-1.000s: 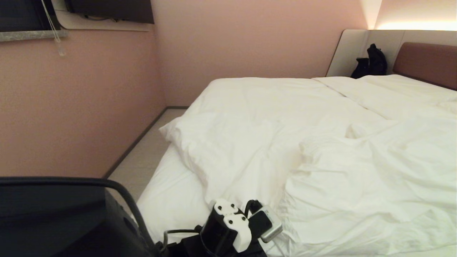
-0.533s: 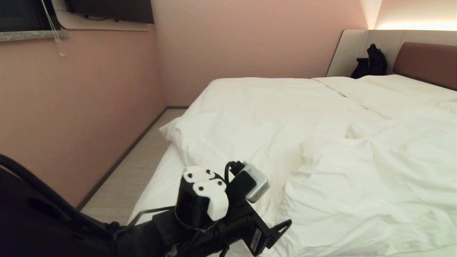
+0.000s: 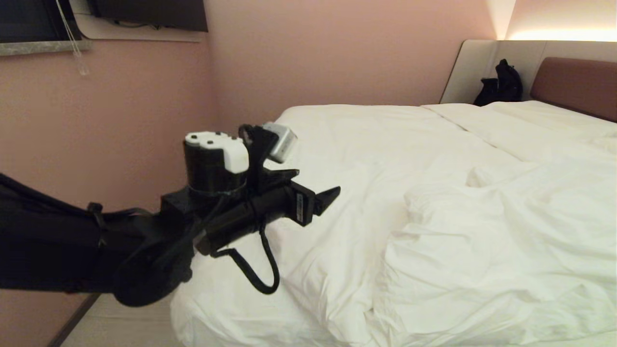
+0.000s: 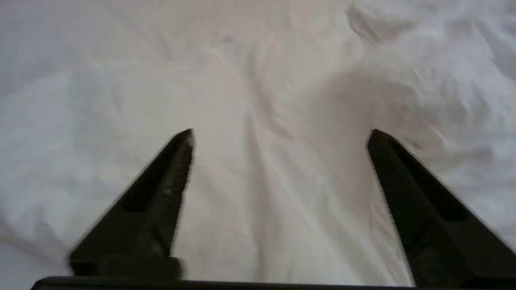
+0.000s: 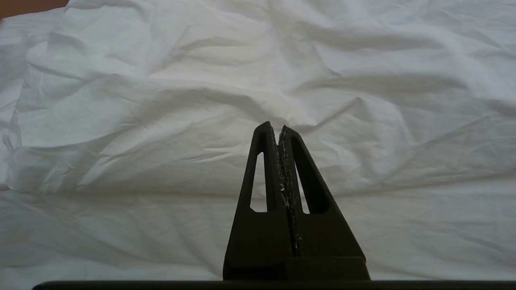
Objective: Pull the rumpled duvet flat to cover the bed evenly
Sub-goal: Flatten the corners of the folded blanket
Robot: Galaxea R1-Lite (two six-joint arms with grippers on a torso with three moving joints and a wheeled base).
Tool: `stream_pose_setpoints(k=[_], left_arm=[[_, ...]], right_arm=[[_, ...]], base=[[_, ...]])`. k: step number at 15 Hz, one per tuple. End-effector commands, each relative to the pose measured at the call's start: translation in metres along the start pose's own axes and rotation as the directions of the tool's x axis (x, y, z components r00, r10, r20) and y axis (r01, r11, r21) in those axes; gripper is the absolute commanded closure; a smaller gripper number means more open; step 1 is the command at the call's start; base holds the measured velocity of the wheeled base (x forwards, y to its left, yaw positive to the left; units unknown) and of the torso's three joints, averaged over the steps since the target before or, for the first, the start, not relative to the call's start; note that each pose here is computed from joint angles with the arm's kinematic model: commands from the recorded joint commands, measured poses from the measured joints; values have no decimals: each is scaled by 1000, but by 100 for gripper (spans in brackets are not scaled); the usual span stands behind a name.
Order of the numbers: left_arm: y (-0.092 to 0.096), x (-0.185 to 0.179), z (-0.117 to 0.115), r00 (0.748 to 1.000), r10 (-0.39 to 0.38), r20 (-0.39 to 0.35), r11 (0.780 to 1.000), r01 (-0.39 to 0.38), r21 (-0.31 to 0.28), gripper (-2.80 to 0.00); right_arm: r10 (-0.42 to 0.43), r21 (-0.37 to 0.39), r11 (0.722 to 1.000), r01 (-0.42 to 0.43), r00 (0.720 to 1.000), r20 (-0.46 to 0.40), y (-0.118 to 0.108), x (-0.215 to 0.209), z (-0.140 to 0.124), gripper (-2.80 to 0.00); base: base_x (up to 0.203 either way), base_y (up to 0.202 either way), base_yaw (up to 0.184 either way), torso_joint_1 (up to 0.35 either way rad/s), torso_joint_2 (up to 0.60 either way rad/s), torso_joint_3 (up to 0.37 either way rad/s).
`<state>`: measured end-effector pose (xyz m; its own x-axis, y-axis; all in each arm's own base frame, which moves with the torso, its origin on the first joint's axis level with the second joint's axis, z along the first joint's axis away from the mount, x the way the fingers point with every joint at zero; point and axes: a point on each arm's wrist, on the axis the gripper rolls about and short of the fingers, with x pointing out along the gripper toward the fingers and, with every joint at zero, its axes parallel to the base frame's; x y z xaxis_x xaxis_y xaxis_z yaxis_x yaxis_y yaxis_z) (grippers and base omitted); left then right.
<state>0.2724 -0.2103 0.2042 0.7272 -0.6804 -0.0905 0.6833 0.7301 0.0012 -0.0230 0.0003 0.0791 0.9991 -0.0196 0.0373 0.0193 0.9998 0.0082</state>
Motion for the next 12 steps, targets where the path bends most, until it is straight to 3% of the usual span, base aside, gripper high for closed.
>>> stream_pose_setpoints(k=[1,6,12], left_arm=[[18,4,21,998,49,40,999,-48,-20,0],[48,32,46,992,119,42,989,-114,-93,0],[87,99,23,984,167,-56,959,-175,-223,0]], right_arm=[[0,0,1000,0,1000,-1,0,0,0,0],[0,0,1000,0,1000,-1,0,0,0,0],[0,0,1000,0,1000,-1,0,0,0,0]], base=[[0,0,0,0,0,0],[0,0,0,0,0,0],[0,0,0,0,0,0]])
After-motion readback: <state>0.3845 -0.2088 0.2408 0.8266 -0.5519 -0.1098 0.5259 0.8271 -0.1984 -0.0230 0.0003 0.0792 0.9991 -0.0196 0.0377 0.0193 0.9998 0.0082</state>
